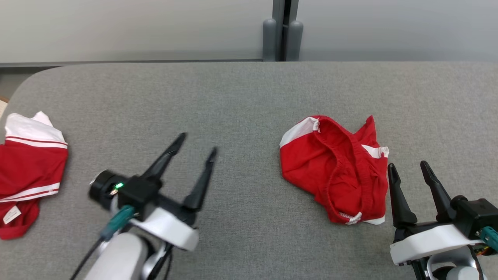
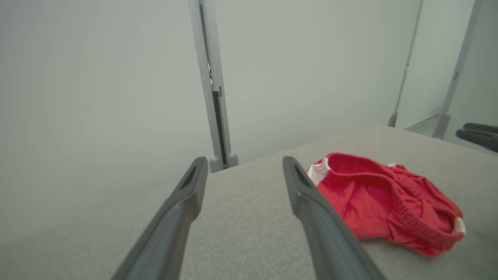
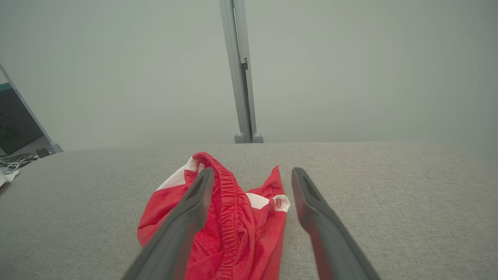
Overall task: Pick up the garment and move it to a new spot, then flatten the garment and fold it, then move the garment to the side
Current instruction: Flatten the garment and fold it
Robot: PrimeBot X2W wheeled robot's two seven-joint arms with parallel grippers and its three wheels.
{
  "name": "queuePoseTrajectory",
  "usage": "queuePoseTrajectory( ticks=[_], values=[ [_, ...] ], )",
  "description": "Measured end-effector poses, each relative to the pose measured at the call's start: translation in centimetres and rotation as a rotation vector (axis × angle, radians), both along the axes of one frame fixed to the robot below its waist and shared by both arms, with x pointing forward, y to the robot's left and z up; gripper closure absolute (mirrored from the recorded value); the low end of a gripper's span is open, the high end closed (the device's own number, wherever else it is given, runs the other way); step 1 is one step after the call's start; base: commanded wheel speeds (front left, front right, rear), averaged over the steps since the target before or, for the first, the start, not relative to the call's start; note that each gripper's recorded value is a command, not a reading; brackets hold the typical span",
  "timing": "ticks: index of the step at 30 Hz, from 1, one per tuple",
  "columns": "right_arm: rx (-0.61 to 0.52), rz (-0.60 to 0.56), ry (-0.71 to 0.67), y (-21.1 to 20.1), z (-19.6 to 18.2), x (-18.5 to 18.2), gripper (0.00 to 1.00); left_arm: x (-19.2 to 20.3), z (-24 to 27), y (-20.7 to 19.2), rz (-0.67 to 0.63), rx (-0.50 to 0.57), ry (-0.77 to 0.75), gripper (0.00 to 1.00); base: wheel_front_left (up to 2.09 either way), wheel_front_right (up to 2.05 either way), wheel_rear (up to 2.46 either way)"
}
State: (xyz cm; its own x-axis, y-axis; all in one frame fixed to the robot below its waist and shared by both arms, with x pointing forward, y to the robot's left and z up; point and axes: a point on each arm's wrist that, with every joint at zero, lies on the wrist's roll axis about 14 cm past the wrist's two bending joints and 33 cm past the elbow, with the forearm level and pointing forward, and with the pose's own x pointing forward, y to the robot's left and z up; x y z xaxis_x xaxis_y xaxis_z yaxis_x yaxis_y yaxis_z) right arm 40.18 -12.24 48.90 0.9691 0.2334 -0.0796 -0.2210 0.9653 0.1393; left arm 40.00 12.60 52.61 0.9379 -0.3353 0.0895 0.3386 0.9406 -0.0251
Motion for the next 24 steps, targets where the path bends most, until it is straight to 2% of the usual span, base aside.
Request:
queuePoseTrajectory(
  ticks=[1, 2, 5, 11, 17, 23, 24],
  values=[
    [-0.002, -0.003, 0.002, -0.1, -0.1, 0.1, 0.00, 0.4, 0.5, -1.3, -0.038, -0.005, -0.012, 0.00, 0.00, 0.00, 0.00],
    [-0.001, -0.007, 0.007, -0.2, -0.3, 0.3, 0.00, 1.0, 0.9, -4.3, -0.128, -0.001, -0.021, 0.00, 0.00, 0.00, 0.00],
    [-0.005, -0.019, 0.018, -0.7, -0.7, 0.5, 0.00, 1.5, 1.1, -8.8, -0.256, -0.010, -0.018, 0.00, 0.00, 0.00, 0.00],
    [-0.013, -0.063, 0.040, -2.2, -1.7, 0.7, 0.00, 1.6, -1.1, -15.4, -0.463, -0.015, 0.058, 0.00, 0.00, 0.00, 0.00],
    [-0.013, -0.121, 0.077, -4.1, -3.3, 0.2, 0.00, 0.8, -4.9, -20.1, -0.626, -0.009, 0.188, 0.00, 0.00, 0.00, 0.00],
    [-0.005, -0.175, 0.110, -5.7, -4.8, -0.4, 0.00, 0.0, -9.9, -22.1, -0.711, 0.047, 0.346, 0.00, 0.00, 0.00, 0.00],
    [-0.006, -0.183, 0.115, -5.9, -5.0, -0.5, 0.00, 0.1, -10.3, -22.1, -0.710, 0.050, 0.358, 0.15, 0.00, 0.00, 0.00]
  ],
)
